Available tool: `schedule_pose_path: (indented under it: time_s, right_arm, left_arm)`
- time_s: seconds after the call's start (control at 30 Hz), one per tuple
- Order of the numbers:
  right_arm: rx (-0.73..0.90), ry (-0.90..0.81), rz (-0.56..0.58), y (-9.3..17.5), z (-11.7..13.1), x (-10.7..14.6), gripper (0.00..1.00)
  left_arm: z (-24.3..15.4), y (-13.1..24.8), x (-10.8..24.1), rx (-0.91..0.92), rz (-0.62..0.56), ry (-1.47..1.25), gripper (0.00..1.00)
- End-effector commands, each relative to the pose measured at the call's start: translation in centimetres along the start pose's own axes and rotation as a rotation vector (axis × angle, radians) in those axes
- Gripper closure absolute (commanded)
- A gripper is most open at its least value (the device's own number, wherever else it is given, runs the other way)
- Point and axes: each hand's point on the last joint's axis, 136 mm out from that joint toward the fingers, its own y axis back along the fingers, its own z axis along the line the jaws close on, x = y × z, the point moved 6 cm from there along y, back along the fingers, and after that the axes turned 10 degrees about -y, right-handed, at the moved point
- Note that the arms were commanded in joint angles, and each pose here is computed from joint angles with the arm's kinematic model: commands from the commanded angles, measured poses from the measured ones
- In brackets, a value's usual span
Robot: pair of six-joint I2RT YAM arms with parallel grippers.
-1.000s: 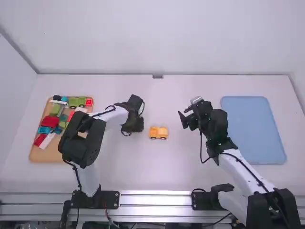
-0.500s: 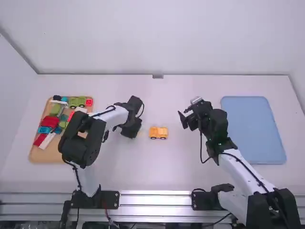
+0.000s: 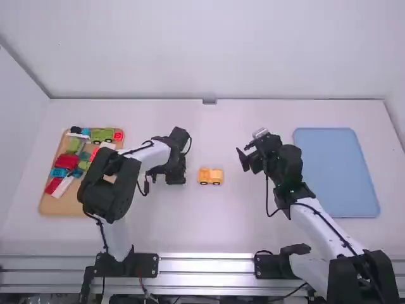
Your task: Assemble lego blocks to make yellow taxi
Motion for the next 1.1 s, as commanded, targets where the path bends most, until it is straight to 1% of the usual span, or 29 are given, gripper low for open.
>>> schedule_pose_path:
  time_s: [0.0,0.13,0.27,0.33,0.37,0.43,0.5,0.6,0.7,0.77,0.8,0.83,0.9,0.93,1.03,1.07]
  right_arm:
    - [0.004,0.005,-0.014,0.3,0.0,-0.2,0.02]
    - [0.004,0.004,-0.014,0.3,0.0,-0.2,0.02]
    - [0.003,0.004,-0.014,0.3,0.1,-0.2,0.02]
    - [0.003,0.004,-0.014,0.3,0.1,-0.2,0.02]
    - [0.002,0.004,-0.015,0.3,0.1,-0.3,0.02]
    - [0.003,0.004,-0.014,0.3,0.1,-0.2,0.02]
    - [0.003,0.004,-0.014,0.3,0.1,-0.2,0.02]
    - [0.003,0.005,-0.014,0.3,0.1,-0.3,0.02]
    - [0.003,0.004,-0.014,0.3,0.1,-0.2,0.02]
    - [0.003,0.005,-0.014,0.3,0.0,-0.2,0.02]
    - [0.003,0.005,-0.014,0.3,0.1,-0.3,0.02]
    - [0.003,0.005,-0.015,0.3,0.1,-0.3,0.02]
    - [0.003,0.008,-0.014,0.3,0.0,-0.3,0.02]
    - [0.004,0.008,-0.014,0.3,0.0,-0.3,0.02]
    - [0.007,0.008,-0.015,0.3,0.0,-0.3,0.02]
    - [0.007,0.009,-0.016,0.3,0.0,-0.3,0.02]
  left_arm:
    - [0.5,-0.8,-0.2,-0.023,-0.009,-0.004,0.01]
    - [0.5,-0.2,-0.4,-0.013,-0.032,-0.001,0.01]
    - [0.4,1.7,-0.9,0.005,-0.083,-0.027,0.01]
    - [-0.1,4.2,-0.9,0.023,-0.110,-0.117,0.01]
    - [-0.2,4.8,-0.8,0.028,-0.109,-0.140,0.01]
    - [-0.9,7.2,-0.6,0.059,-0.110,-0.262,0.01]
    - [-1.9,9.4,-0.7,0.099,-0.139,-0.402,0.01]
    - [-3.0,12.3,-1.3,0.114,-0.247,-0.664,0.01]
    - [-3.3,13.2,-1.0,0.102,-0.261,-0.839,0.01]
    - [-3.4,13.2,-0.8,0.097,-0.244,-0.969,0.01]
    - [-3.5,13.1,-1.0,0.094,-0.254,-1.005,0.01]
    - [-3.6,13.1,-1.2,0.087,-0.275,-1.046,0.01]
    - [-3.6,13.2,-2.1,0.021,-0.382,-1.189,0.01]
    - [-3.6,13.2,-2.4,0.005,-0.403,-1.211,0.01]
    - [-3.9,14.2,-4.5,-0.164,-0.608,-1.432,0.01]
    - [-4.0,14.4,-4.8,-0.207,-0.645,-1.487,0.01]
